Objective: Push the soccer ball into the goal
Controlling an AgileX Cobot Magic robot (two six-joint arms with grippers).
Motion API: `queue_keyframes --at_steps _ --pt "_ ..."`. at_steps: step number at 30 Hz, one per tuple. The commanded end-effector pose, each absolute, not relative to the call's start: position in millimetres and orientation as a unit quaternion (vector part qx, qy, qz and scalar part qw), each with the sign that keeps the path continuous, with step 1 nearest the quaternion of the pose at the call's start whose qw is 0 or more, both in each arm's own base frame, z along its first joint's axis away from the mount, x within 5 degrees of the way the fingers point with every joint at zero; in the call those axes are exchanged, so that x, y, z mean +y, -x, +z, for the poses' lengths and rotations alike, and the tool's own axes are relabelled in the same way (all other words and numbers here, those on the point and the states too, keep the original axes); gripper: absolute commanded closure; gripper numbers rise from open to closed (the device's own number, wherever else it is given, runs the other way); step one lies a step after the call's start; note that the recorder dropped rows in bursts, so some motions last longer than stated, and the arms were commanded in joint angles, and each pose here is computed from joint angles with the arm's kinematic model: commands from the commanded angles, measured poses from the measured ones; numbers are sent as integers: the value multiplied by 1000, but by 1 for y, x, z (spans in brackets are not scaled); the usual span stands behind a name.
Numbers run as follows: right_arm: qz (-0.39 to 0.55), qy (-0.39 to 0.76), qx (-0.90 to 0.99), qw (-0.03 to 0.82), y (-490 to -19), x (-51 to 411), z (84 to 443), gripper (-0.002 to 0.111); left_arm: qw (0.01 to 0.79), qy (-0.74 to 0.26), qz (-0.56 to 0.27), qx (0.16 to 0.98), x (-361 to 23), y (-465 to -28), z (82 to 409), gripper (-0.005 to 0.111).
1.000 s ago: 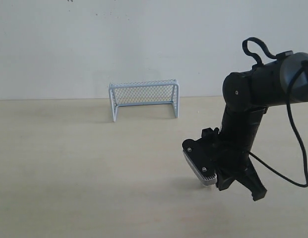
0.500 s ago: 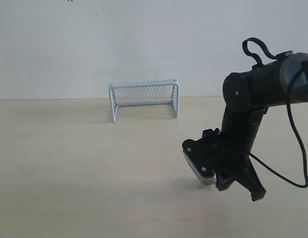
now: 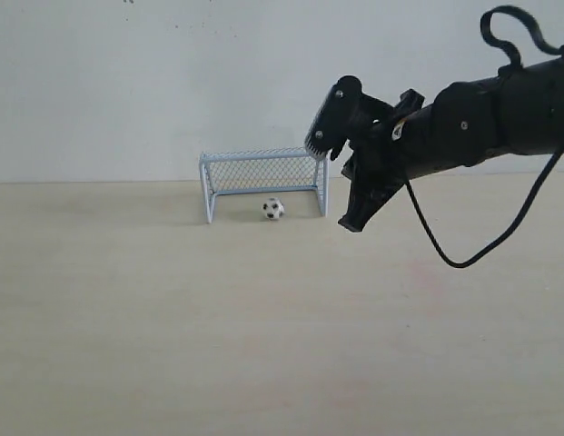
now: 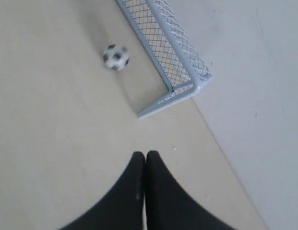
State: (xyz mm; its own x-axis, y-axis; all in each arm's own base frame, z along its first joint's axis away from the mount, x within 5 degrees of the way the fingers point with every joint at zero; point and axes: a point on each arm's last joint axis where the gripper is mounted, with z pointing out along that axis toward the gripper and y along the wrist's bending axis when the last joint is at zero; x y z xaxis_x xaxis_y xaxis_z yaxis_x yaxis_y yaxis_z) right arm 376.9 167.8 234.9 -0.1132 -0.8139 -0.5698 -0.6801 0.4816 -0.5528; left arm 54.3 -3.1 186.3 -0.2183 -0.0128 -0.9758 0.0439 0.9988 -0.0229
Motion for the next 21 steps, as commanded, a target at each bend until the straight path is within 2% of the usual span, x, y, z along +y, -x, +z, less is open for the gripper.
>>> queue_keyframes --at_steps 1,8,14,18,21 --pt "-27 435 812 389 -363 161 243 108 627 -11 -19 779 -3 -54 186 102" --pt "-11 405 884 233 -341 149 229 108 627 -11 -19 779 -3 -54 186 102" --pt "-45 357 924 127 -327 134 222 108 627 -11 -19 779 -3 -54 186 102" --pt "-68 337 933 108 -321 127 229 108 627 -11 -19 779 -3 -54 186 102" --pt "-65 317 936 135 -313 123 243 108 627 -11 -19 779 -3 -54 186 102"
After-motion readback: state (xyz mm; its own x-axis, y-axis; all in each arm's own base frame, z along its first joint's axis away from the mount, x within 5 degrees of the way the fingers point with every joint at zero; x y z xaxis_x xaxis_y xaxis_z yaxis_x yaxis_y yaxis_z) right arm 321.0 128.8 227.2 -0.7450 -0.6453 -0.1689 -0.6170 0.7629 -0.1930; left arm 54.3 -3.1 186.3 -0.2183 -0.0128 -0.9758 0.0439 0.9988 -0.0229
